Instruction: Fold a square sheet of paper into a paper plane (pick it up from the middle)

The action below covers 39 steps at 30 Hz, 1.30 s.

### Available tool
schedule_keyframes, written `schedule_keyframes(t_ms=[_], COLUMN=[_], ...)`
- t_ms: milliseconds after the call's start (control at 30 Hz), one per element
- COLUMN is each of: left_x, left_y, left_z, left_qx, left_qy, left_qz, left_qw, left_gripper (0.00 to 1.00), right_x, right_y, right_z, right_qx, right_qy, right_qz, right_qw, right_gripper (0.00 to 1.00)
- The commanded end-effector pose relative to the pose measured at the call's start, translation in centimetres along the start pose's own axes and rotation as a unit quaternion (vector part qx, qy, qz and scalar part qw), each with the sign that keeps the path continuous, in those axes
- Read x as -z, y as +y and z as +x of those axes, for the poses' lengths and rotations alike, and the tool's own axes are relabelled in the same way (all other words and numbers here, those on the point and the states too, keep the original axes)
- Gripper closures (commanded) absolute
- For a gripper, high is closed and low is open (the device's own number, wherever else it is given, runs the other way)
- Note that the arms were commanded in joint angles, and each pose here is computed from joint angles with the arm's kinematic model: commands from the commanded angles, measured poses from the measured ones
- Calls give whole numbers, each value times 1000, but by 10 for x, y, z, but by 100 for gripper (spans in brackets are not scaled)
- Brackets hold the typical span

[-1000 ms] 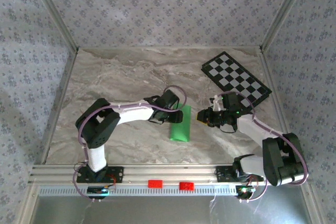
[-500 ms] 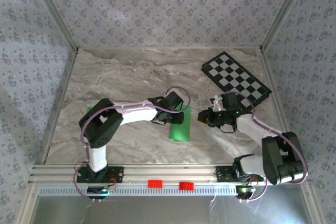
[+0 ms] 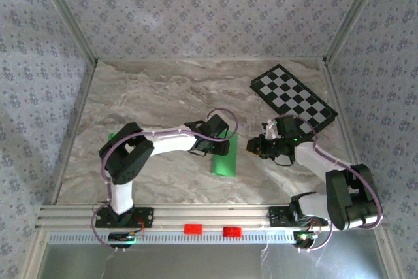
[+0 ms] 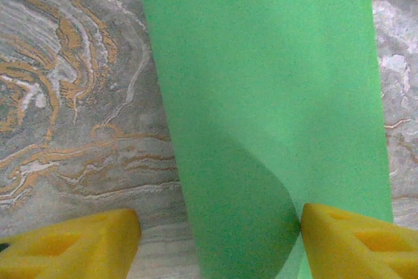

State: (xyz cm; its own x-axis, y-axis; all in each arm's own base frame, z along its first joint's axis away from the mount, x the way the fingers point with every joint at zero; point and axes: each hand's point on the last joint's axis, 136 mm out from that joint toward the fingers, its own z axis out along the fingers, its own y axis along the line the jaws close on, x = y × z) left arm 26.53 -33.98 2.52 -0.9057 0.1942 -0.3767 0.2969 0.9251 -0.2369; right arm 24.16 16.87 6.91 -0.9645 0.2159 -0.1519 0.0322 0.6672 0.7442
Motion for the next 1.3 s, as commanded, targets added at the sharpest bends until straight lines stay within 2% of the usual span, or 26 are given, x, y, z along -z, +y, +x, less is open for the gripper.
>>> schedule_keyframes(t_ms=[0, 400, 967, 1067, 1267], left_x=[-28, -33, -37, -38, -38], left_y=[24, 30, 30, 30, 31], left_z=[24, 22, 28, 27, 28], left_qx=[-22, 7, -22, -23, -13], left_qy=[42, 37, 48, 47, 46], left_qz=[-44, -64, -65, -65, -67], left_qw=[998, 997, 996, 997, 997], left_gripper=[30, 29, 29, 29, 29], right_x=[1, 0, -8, -11, -13], right_y=[-4, -1, 3, 5, 0], right_z=[2, 3, 2, 2, -5], right_qx=[-6, -6, -7, -8, -25], right_qy=[4, 9, 20, 22, 1], right_qz=[8, 3, -1, -5, 12], right_qw=[1000, 1000, 1000, 1000, 1000], right_gripper=[79, 79, 79, 82, 83])
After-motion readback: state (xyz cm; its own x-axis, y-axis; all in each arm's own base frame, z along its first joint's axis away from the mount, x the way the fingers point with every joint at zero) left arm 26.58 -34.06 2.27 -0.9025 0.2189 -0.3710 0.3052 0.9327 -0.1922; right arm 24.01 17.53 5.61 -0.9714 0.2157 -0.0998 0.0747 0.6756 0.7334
